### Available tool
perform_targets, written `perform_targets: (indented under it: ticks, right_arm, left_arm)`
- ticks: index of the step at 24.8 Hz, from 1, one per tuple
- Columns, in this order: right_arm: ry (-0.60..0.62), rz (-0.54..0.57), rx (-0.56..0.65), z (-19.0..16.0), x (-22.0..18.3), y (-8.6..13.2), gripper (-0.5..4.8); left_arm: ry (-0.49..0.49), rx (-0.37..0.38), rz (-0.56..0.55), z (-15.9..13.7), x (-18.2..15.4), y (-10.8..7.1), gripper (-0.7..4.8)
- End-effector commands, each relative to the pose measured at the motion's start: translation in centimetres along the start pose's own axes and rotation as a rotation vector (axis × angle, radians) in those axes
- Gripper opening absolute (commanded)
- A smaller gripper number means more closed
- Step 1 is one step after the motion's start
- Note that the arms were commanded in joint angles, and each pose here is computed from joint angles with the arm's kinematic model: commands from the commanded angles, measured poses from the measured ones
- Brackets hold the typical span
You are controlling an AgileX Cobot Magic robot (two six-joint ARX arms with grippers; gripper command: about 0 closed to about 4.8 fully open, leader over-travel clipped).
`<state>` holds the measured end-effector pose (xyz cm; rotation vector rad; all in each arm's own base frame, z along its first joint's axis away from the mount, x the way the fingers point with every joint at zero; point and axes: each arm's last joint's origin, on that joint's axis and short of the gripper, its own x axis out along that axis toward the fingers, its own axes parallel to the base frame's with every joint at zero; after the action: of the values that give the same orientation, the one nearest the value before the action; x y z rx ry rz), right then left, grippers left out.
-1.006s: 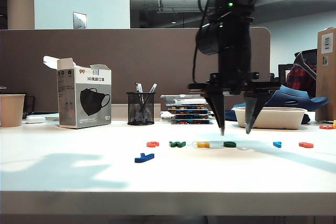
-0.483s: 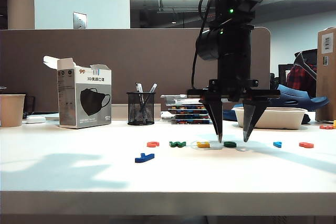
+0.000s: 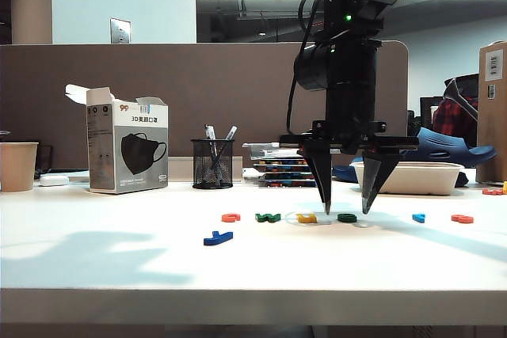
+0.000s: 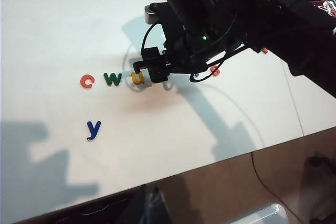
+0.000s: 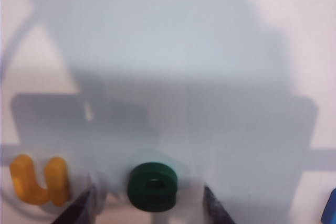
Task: Select the appropriate letters from the row of letter magnets placed on the table to arrange into the word "yes".
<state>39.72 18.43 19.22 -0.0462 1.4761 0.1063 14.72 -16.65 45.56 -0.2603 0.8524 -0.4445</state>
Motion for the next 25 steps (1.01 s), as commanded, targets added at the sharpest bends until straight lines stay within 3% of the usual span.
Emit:
perform_targets:
  ticks: [1,25]
  right_arm:
    - [-0.015,0.007,0.004,0.13,-0.13,0.09,2.51]
    - [0.0,0.03,0.004,0.05,-0.12,0.11,2.52]
  left_arm:
    - [-0.017,0.002,-0.009,0.11,-0.22,-0.06,-0.05]
    - [-0.016,0.002,-0.009,0.11,-0.22,-0.06,-0.05]
